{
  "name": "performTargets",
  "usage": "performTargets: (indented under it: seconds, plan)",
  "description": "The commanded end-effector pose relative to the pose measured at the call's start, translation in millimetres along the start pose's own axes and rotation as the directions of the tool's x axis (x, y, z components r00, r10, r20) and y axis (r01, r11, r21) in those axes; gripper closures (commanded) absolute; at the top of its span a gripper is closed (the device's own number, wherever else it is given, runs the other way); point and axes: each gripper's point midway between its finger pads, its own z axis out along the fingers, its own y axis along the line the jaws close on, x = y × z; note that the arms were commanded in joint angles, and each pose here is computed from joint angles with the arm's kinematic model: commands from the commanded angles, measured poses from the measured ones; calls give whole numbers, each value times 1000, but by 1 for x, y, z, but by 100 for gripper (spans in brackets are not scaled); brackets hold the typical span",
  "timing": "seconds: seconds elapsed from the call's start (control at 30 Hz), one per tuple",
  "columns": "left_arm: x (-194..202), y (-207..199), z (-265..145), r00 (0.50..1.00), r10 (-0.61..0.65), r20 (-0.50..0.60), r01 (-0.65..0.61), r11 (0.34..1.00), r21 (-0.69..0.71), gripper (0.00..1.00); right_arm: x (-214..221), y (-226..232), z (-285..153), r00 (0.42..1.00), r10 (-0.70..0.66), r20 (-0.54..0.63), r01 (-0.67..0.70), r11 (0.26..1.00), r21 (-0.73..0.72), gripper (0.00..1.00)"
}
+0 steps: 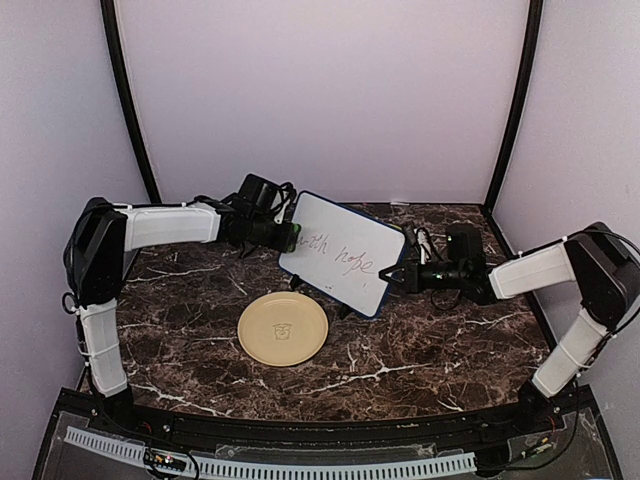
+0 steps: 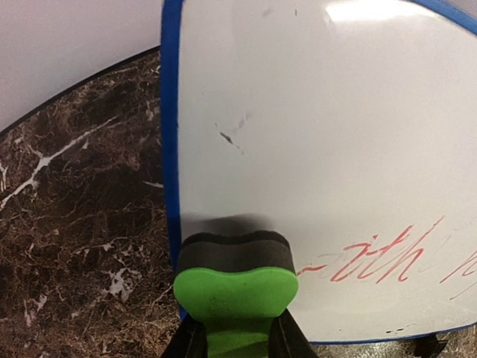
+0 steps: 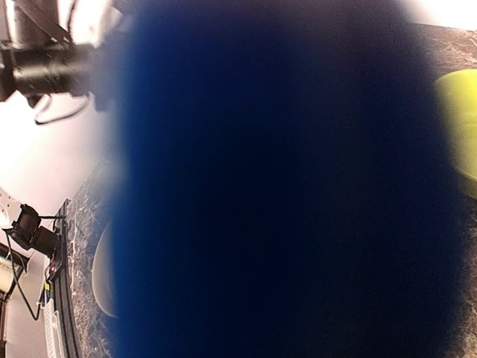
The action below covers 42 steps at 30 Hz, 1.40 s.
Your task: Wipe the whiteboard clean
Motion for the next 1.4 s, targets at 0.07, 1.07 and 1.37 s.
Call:
performTargets:
  seconds: [0.07,1.07,1.37]
  plan:
    - [5,-8,14,1000,19,-14,-19,999,29,100,38,-14,4,990,60,-125,-56,998,39,100]
    - [15,2,45,992,-67,-106,69,997,17,100,44,-13,6,988,49,-143,-47,999,17,100]
    - [21,-14,52,995,-3,-101,9,998,63,100,45,-13,7,987,50,-149,-49,999,14,100]
